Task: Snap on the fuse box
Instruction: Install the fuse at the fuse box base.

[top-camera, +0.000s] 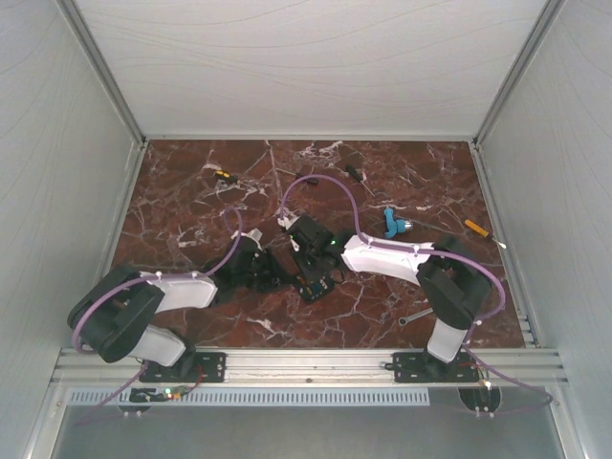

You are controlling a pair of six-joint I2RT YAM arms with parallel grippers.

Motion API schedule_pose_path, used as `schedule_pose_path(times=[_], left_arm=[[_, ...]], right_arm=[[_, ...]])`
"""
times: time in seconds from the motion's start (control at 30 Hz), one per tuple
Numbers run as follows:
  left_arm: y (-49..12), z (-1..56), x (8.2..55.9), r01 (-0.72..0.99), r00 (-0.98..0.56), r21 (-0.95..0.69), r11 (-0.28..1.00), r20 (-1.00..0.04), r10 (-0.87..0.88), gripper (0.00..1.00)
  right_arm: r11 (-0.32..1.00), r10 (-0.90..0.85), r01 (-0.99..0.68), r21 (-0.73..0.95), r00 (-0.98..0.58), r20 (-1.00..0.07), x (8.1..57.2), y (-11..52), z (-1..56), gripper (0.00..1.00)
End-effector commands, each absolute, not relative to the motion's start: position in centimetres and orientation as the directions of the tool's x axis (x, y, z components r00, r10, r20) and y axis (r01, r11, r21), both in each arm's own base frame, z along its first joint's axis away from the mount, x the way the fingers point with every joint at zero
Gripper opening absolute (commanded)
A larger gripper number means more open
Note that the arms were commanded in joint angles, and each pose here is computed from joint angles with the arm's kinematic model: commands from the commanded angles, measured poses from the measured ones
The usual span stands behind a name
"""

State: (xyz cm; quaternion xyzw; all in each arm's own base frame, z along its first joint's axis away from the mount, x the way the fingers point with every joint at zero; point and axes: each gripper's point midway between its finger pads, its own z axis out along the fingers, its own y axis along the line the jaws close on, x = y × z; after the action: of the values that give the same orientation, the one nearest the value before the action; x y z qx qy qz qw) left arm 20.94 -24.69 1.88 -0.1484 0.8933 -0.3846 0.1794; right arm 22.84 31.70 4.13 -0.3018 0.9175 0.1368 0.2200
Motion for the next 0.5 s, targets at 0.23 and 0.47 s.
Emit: schedule_pose_path(times=[0.23,0.47], left_arm=[[-25.3,3.6,22.6,-0.070,-0.878,-0.745,0.664,-0.270,-0.395,0.32],[-25.6,3.6,23.1,-0.053,-0.881,-0.732,0.679,-0.286,-0.377,0.32]], right_arm=[[0.761,-0.491,-0.636,0.128,-0.694,-0.526,22.7,32.0,7.7,0.22],[0.762,-0.478,-0.631,0.143,-0.698,-0.533,23.3,32.6,7.9,0.19]])
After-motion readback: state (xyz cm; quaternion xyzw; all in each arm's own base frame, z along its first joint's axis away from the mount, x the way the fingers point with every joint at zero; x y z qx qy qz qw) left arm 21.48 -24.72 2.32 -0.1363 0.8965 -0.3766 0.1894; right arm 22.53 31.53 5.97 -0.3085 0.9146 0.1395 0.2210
